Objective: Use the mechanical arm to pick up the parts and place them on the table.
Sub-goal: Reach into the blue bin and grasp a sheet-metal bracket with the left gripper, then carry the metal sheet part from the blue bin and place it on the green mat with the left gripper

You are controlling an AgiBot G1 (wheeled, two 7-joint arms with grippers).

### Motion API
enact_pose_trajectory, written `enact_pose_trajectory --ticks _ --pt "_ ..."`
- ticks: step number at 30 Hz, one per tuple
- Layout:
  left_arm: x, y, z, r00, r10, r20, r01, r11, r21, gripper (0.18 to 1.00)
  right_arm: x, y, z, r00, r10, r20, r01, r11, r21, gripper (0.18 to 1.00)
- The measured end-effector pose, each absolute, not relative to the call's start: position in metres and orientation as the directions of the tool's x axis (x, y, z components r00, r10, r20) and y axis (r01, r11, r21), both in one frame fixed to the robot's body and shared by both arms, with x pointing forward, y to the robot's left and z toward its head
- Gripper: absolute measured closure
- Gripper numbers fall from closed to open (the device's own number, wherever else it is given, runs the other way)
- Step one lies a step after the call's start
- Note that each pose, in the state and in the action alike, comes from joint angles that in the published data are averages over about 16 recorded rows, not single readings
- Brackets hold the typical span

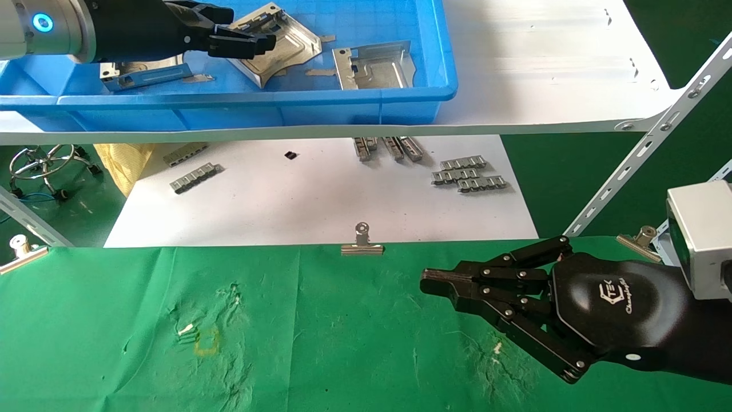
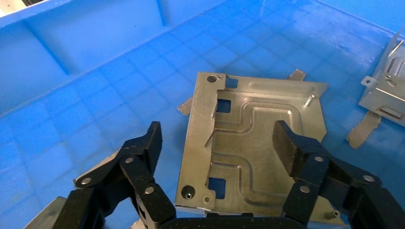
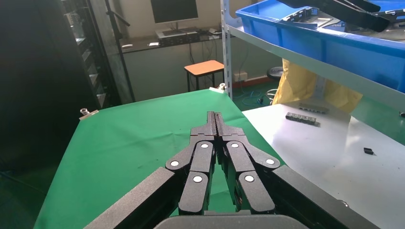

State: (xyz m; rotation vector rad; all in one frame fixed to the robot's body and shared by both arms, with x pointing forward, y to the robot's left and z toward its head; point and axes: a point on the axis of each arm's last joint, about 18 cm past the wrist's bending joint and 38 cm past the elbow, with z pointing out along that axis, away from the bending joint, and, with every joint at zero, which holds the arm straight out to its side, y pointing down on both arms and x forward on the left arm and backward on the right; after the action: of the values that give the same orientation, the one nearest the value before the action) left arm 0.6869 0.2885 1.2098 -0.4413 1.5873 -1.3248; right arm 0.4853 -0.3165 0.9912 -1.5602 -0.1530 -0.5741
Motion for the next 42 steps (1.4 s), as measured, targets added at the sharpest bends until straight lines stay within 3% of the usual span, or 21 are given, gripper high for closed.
enact_pose_trajectory --ticks 9,25,33,42 --pt "0.687 0.29 1.209 -0.45 -0.771 -0.45 0.299 0.345 -0.89 0.444 0.485 -0.317 0.991 0.861 -0.248 0.444 0.436 -0.089 -0.895 0.987" --pt "0.681 0.292 1.218 -0.447 -0.77 -0.456 0.324 0.336 -0.884 0.81 0.485 -0.317 0.991 0.861 -0.248 0.444 0.436 -0.089 -0.895 0.987" --pt "0.654 0.285 1.234 -0.514 -0.696 -0.501 0.411 0.313 -0.857 0.893 0.485 -0.317 0.991 0.861 -0.248 0.444 0.436 -0.089 -0.895 0.98" --pt "0.601 0.276 1.232 -0.599 -0.476 -0.644 0.581 0.294 -0.759 0.911 0.485 -0.317 0.991 0.861 -0.248 0.444 0.436 -0.089 -0.895 0.934"
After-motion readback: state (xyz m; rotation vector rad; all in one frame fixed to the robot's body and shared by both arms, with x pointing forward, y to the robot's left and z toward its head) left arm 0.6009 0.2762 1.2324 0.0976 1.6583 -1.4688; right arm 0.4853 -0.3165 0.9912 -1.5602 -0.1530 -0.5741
